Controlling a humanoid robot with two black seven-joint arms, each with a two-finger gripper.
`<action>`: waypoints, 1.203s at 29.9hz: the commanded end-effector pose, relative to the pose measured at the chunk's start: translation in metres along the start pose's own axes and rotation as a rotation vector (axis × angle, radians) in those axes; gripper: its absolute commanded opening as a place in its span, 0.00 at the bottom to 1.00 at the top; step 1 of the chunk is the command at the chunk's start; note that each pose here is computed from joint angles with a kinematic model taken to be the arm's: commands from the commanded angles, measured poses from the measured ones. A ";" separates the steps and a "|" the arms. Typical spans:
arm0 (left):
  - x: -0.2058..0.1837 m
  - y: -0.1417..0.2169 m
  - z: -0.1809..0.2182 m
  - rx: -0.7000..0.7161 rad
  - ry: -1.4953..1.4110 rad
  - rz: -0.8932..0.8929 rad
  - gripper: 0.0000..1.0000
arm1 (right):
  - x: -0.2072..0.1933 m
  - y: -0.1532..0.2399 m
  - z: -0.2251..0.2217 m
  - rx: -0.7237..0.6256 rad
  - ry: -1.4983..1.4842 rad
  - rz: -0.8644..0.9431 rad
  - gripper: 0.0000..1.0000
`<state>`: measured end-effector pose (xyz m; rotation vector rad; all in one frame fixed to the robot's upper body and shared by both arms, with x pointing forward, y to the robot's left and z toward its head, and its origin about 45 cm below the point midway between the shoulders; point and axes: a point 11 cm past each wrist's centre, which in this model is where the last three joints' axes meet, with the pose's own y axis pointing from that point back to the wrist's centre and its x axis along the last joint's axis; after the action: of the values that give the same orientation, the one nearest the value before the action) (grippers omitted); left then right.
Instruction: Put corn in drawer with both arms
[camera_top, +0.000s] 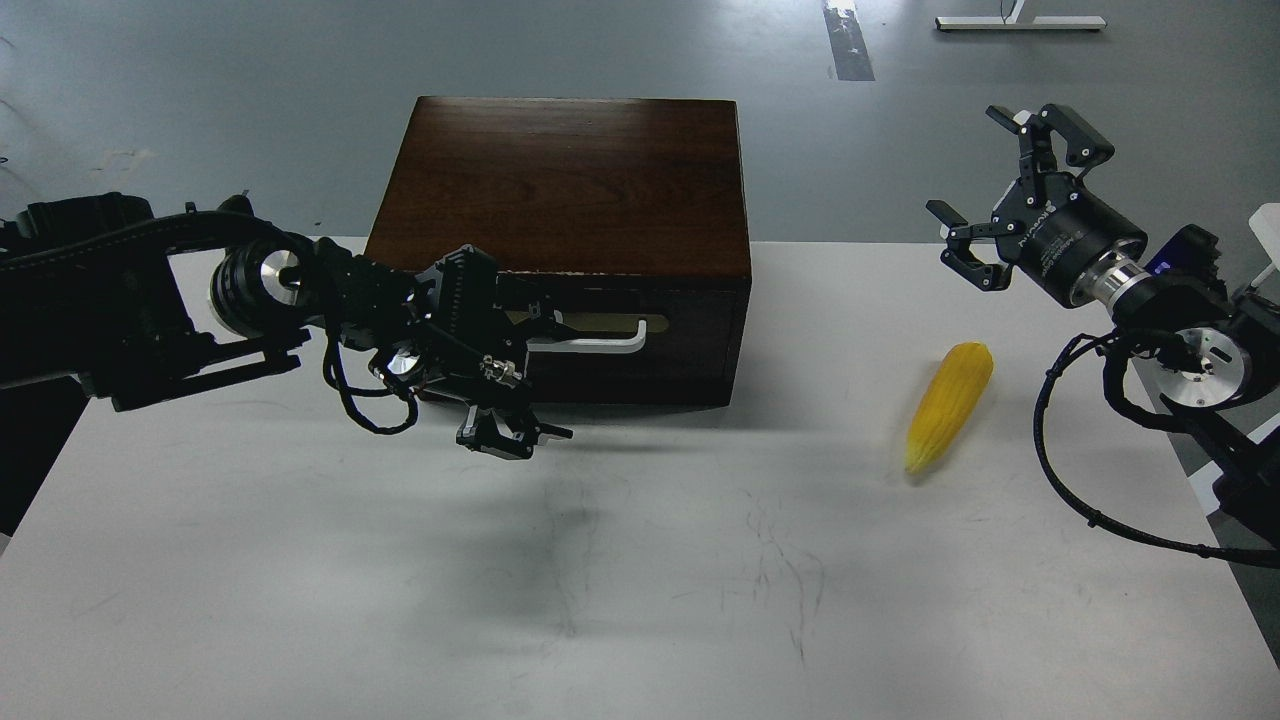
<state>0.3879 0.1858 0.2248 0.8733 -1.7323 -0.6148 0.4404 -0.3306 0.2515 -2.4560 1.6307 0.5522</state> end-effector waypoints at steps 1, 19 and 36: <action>0.000 -0.001 0.001 -0.004 0.000 0.000 0.98 | 0.000 0.000 0.000 0.000 0.000 0.000 1.00; -0.004 0.002 0.007 -0.017 0.004 -0.006 0.98 | -0.001 -0.001 -0.003 0.004 0.003 -0.002 1.00; 0.004 0.006 0.015 -0.040 -0.005 0.017 0.98 | -0.001 -0.002 -0.003 0.005 0.004 -0.004 1.00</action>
<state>0.3729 0.1891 0.2250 0.8392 -1.7182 -0.6356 0.4424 -0.3299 0.2550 -2.4578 1.6269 0.5420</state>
